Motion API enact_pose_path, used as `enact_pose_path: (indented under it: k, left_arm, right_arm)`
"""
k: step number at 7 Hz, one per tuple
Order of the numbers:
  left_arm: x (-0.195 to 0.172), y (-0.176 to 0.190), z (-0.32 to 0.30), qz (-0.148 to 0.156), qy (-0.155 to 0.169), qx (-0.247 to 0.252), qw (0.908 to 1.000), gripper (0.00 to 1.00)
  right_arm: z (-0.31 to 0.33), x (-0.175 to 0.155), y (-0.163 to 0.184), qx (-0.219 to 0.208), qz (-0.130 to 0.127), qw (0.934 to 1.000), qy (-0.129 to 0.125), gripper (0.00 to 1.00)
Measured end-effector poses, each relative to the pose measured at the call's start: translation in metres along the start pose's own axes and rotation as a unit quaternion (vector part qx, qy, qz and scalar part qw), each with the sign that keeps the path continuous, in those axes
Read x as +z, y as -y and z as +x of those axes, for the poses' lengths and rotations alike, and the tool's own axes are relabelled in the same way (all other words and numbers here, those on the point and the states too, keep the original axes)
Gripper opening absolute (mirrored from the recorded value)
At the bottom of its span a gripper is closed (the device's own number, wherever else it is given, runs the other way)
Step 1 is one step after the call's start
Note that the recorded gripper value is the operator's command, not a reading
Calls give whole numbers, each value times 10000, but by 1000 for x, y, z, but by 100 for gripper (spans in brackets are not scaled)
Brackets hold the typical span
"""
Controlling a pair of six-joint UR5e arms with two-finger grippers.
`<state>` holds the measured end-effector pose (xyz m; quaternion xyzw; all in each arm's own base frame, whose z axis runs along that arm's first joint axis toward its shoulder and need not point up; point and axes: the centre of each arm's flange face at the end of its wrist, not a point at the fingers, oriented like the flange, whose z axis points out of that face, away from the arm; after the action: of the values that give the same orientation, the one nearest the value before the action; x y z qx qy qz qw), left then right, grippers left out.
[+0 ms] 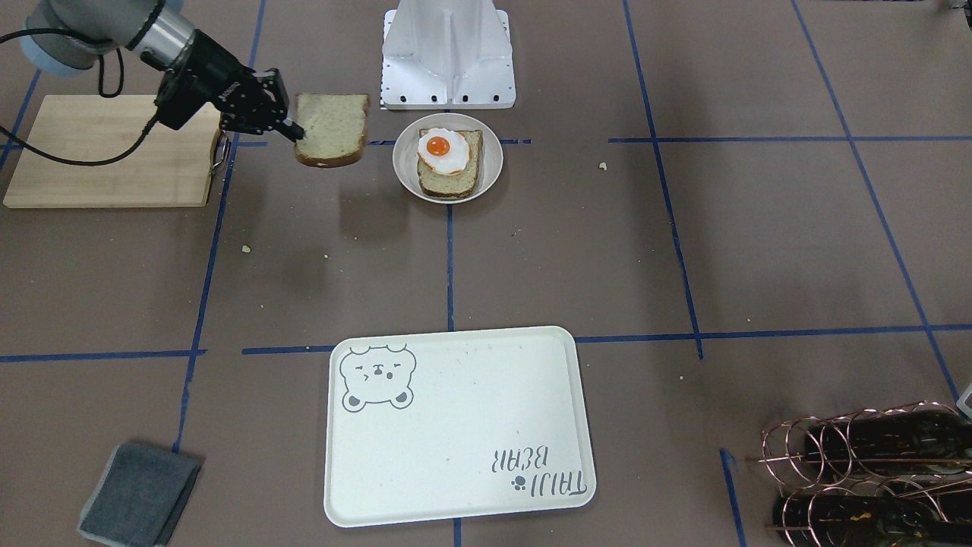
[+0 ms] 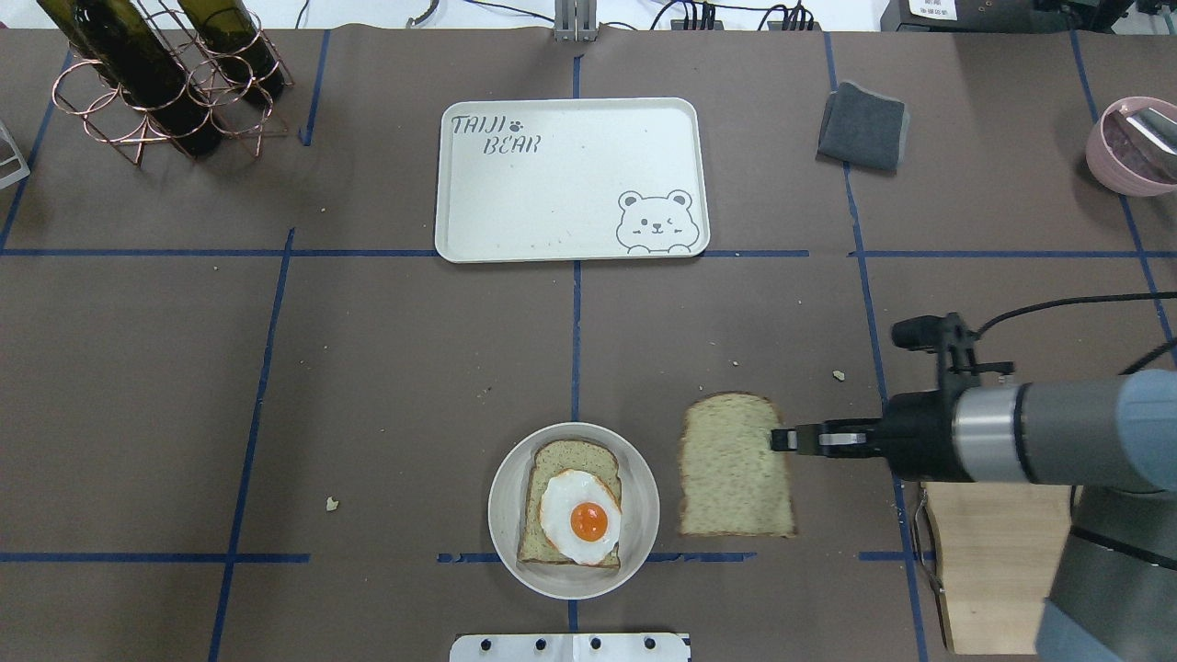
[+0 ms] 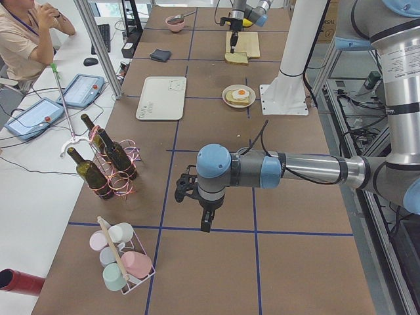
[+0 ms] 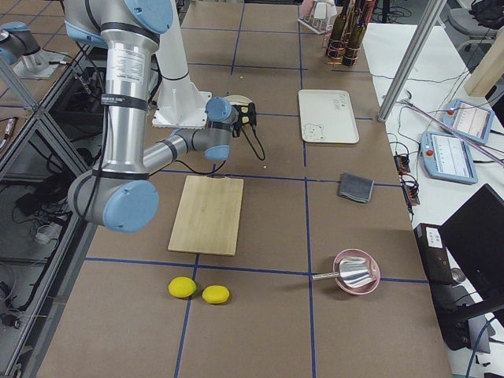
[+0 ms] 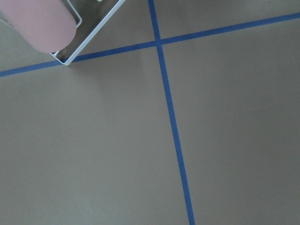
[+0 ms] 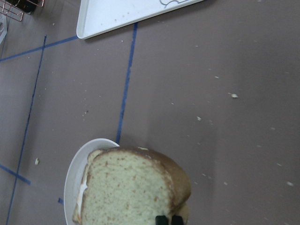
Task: Make sandwich and place on tray
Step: 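Carry the bread slice with the right gripper over the egg plate, then lay the bread slice on the egg and open the right gripper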
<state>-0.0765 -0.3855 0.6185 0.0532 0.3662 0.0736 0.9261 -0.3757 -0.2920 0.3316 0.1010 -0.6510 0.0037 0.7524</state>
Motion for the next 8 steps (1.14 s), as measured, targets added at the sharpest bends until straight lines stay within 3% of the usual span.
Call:
enact_pose_path:
  k: [3,6,7,8]
  left_arm:
    - [3,-5,-2,-37,-1,-45,10000,100]
    - [3,-7,-3,-50,-1,-60,10000,100]
    - [4,-7,-4,-55,-1,-64,10000,100]
    - [5,-7,-4,-63,-5,-73,10000,100]
  right_arm:
    - [-96,107,-25,1,132,9998,-164,0]
    - [-93,138,-40,-10,38,9993,-360,3]
    - [-86,140,-42,-8,26,9990,-444,98]
    - [-80,140,-43,0,35,9984,-563,100]
